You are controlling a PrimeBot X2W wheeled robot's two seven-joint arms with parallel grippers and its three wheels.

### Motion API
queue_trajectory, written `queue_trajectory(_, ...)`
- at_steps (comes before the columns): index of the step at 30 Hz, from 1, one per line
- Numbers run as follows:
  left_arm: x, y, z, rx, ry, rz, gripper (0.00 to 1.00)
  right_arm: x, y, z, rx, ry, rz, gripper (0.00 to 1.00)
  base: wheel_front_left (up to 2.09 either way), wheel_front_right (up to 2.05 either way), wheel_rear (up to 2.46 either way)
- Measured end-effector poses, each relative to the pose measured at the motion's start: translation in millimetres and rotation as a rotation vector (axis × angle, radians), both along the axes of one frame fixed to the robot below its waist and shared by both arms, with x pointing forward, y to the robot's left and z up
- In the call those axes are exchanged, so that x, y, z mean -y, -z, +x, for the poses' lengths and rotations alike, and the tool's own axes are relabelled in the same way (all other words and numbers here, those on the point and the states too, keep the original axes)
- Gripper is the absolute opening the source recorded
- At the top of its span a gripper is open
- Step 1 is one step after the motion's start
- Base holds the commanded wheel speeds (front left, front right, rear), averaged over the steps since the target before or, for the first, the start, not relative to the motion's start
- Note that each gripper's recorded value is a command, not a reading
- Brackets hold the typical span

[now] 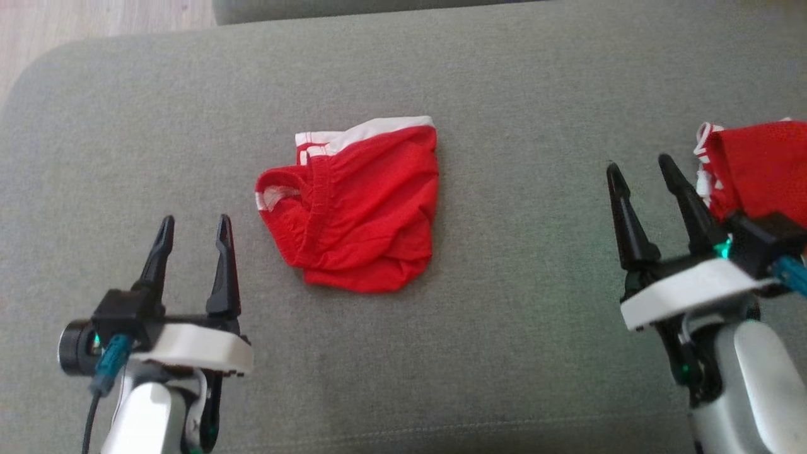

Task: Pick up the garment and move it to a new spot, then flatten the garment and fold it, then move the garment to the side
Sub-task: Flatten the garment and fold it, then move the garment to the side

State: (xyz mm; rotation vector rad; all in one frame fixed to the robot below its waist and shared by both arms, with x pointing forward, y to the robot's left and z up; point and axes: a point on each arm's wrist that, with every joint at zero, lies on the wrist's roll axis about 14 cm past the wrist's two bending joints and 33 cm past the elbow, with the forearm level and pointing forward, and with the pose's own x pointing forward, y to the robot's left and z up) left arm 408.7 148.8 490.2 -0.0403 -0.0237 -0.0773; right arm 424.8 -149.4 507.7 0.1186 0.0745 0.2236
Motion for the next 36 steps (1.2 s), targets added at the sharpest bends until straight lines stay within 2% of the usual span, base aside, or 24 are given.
queue_trajectory(11, 3, -1, -25, -0.019, 0.015, 0.012, 1.0, 17, -7, -46, -0.024, 0.083, 0.019, 1.0, 0.0, 0.0, 0.0)
queue_trajectory(36, 0, -6, -34, -0.011, 0.002, 0.031, 1.0, 18, -10, -54, -0.043, 0.09, 0.025, 1.0, 0.0, 0.0, 0.0)
